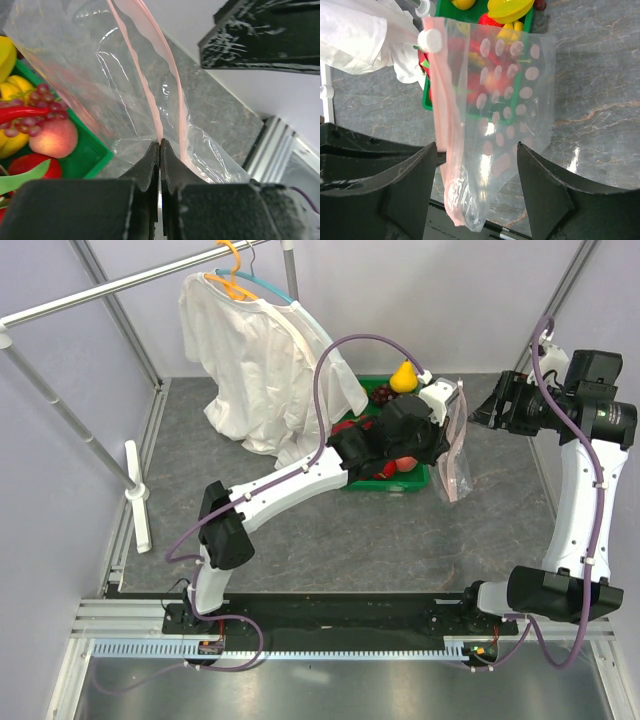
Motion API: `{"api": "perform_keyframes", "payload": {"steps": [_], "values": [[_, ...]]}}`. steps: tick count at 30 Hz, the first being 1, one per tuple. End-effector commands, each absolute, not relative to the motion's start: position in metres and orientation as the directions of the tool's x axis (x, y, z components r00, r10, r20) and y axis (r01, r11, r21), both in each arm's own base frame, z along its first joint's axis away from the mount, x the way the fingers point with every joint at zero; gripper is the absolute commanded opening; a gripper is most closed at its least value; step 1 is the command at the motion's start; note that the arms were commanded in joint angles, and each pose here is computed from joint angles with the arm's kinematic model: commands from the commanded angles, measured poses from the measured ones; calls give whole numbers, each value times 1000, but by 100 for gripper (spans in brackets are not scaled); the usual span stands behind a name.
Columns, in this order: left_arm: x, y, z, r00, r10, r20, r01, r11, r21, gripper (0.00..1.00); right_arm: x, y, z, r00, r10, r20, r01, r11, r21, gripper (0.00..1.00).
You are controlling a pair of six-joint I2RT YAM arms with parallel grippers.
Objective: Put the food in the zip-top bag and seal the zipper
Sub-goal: Open the zipper of the food storage bag.
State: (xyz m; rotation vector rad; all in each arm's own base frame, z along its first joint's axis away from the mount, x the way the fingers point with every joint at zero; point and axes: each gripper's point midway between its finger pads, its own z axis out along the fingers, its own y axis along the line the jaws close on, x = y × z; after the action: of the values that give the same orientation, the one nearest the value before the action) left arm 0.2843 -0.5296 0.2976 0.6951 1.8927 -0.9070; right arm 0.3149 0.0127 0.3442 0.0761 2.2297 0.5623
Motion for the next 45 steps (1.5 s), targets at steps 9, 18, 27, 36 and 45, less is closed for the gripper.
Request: {"api": "perform_keyframes", "payload": {"steps": [9,18,27,36,45], "values": [[287,-542,322,-249,136,-959,793,597,-122,2,317,14,352,-618,189,-763,-112,940,324,62],[285,-543,326,-205,146,-968,794,603,-77,2,323,3,337,-642,199,-740,-30,959,283,40],[294,-537,346,-136,121,-983,777,628,-30,2,297,-4,318,-718,157,-679,0,974,225,27],[280,-536,359,-408,-54,-912,794,472,-383,2,288,8,293,-698,161,-698,-45,963,266,28],[282,-522,346,-617,-87,-782,707,375,-599,2,298,-9,312,-614,142,-776,-35,978,206,0]]}}
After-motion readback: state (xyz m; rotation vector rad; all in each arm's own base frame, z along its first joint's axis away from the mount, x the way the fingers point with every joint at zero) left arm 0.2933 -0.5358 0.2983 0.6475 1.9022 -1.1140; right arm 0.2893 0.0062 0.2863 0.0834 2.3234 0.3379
